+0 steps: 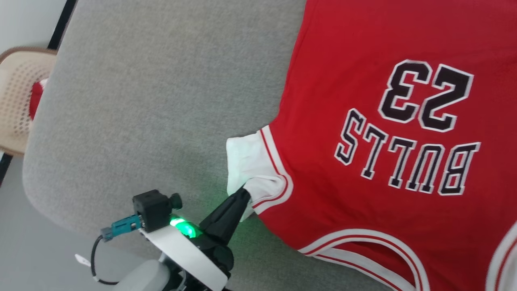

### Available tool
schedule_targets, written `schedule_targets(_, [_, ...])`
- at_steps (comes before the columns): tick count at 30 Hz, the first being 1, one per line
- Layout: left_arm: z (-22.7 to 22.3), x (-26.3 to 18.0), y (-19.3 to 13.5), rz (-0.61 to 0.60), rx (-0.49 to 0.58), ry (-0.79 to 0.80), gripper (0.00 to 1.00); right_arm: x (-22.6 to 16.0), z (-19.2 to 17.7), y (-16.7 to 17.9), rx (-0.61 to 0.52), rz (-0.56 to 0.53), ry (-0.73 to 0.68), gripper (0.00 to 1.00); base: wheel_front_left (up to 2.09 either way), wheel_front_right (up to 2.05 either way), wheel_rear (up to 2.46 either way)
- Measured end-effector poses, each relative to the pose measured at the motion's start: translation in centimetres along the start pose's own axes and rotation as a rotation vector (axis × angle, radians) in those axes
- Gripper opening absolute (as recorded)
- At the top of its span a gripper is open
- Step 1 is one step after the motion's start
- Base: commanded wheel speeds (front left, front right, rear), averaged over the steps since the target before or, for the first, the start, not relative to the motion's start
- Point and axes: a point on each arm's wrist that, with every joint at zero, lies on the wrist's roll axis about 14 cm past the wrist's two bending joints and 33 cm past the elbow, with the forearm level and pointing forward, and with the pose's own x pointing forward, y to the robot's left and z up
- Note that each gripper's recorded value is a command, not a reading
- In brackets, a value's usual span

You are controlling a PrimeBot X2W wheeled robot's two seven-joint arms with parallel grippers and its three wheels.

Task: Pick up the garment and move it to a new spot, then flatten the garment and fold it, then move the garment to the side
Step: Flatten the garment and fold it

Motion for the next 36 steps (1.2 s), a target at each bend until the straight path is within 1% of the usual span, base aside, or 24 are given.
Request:
schedule_targets(3, [0.2, -0.3, 0.1, -0.001, 0.002, -0.008, 0.0, -2.1, -0.9, -0.5, -0.022, 0.005, -0.011, 0.0, 0.0, 0.0, 0.0])
schedule_targets(7, [0.5, -0.7, -0.1, -0.012, 0.008, -0.017, 0.0, -4.8, -4.3, -0.9, -0.069, 0.024, 0.038, 0.0, 0.0, 0.0, 0.0])
schedule_targets(11, [0.7, -1.4, -0.1, -0.013, 0.017, -0.028, 0.0, -7.5, -9.1, -0.4, -0.091, 0.075, 0.096, 0.0, 0.0, 0.0, 0.0])
schedule_targets(17, [1.4, -2.3, 0.1, -0.011, 0.027, -0.052, 0.0, -11.7, -18.6, 1.1, -0.137, 0.147, 0.255, 0.0, 0.0, 0.0, 0.0])
schedule_targets(20, [1.7, -2.6, 0.1, -0.011, 0.031, -0.064, 0.0, -13.6, -23.3, 2.8, -0.139, 0.203, 0.322, 0.0, 0.0, 0.0, 0.0])
schedule_targets(24, [1.7, -2.8, 0.1, -0.013, 0.037, -0.07, 0.0, -15.3, -28.0, 5.5, -0.117, 0.273, 0.355, 0.0, 0.0, 0.0, 0.0])
schedule_targets(27, [1.8, -2.8, 0.2, -0.011, 0.039, -0.075, 0.0, -16.4, -31.6, 8.1, -0.103, 0.335, 0.405, 0.0, 0.0, 0.0, 0.0])
schedule_targets(29, [1.8, -2.8, 0.3, -0.009, 0.043, -0.075, 0.0, -16.9, -33.0, 9.6, -0.091, 0.37, 0.418, 0.0, 0.0, 0.0, 0.0])
schedule_targets(31, [1.8, -2.8, 0.3, -0.008, 0.044, -0.075, 0.0, -17.2, -33.6, 10.9, -0.082, 0.393, 0.413, 0.0, 0.0, 0.0, 0.0])
schedule_targets(33, [1.8, -2.7, 0.3, -0.01, 0.047, -0.073, 0.0, -17.1, -32.9, 11.1, -0.08, 0.383, 0.365, 0.0, 0.0, 0.0, 0.0])
schedule_targets(34, [1.8, -2.7, 0.3, -0.011, 0.048, -0.072, 0.0, -16.9, -32.0, 10.7, -0.084, 0.361, 0.323, 0.44, 0.0, 0.0, 0.0])
schedule_targets(35, [1.8, -2.7, 0.3, -0.012, 0.051, -0.071, 0.0, -16.7, -31.0, 10.2, -0.085, 0.334, 0.269, 1.0, 0.0, 0.0, 0.0])
schedule_targets(36, [1.9, -2.7, 0.3, -0.012, 0.053, -0.07, 0.0, -16.6, -29.8, 9.8, -0.084, 0.31, 0.215, 1.0, 0.0, 0.0, 0.0])
